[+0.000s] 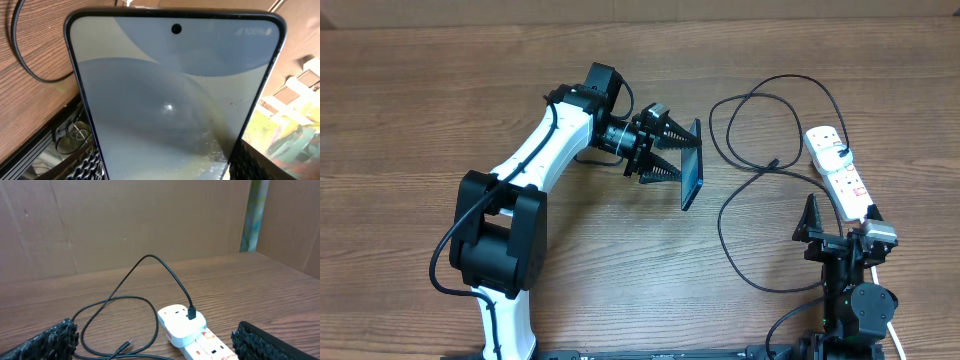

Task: Plug charger to phone and switch on socket
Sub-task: 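Lift the smartphone upright with the left gripper and move it right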

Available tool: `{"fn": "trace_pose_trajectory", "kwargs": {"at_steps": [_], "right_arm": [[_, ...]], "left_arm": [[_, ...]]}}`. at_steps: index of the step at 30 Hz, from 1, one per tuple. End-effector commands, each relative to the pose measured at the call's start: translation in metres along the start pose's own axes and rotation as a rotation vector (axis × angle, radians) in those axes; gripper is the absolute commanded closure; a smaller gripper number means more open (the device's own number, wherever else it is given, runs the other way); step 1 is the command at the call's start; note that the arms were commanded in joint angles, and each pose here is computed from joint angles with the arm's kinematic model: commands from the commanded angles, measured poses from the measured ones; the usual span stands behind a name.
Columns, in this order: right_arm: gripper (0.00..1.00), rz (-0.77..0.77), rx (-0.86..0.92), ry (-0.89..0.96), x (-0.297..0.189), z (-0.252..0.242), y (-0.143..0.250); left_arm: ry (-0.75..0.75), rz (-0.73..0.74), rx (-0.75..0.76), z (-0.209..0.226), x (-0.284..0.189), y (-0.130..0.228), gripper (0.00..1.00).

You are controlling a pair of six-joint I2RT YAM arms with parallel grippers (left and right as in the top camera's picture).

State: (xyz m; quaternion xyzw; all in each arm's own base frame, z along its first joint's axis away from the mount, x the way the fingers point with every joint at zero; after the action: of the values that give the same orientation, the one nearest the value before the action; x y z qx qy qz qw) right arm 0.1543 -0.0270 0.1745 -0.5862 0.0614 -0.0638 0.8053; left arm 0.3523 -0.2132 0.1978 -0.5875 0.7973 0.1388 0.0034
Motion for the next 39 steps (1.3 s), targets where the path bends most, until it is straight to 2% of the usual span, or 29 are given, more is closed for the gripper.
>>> {"fn": "trace_pose_trajectory", "kwargs": {"at_steps": [1,23,34,39], "right_arm": [[0.0,-0.003,-0.008,0.003,0.0,-0.001,0.002],[0.0,-0.003,-0.008,0.003,0.0,-0.001,0.002],[0.0,-0.003,-0.008,0.003,0.0,-0.001,0.002],[0.0,-0.003,-0.008,0.003,0.0,-0.001,0.002]], "left_arm": [[0.057,0.02,0.01,-0.009,-0.001,-0.002,0.58],[0.052,0.013,0.039,-0.01,-0.001,-0.004,0.59],[-0.104,-0.06,0.061,0.002,-0.001,-0.012,0.6],[-0.177,-0.114,0.13,0.005,-0.003,-0.021,0.62]]}}
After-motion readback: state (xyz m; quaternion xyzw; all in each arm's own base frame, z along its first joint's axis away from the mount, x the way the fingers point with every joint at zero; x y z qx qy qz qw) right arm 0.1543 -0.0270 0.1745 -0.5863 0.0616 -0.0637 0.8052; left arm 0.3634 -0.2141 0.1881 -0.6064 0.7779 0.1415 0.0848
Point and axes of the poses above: each gripper's point midway between its finger pads, its own x axis out along the fingers, its own z axis along the line the jaws close on, y = z × x, the point moved 9 cm from there along -x, back along the fingers, and after that the axes turned 14 degrees about x, right-handed, at the moved point
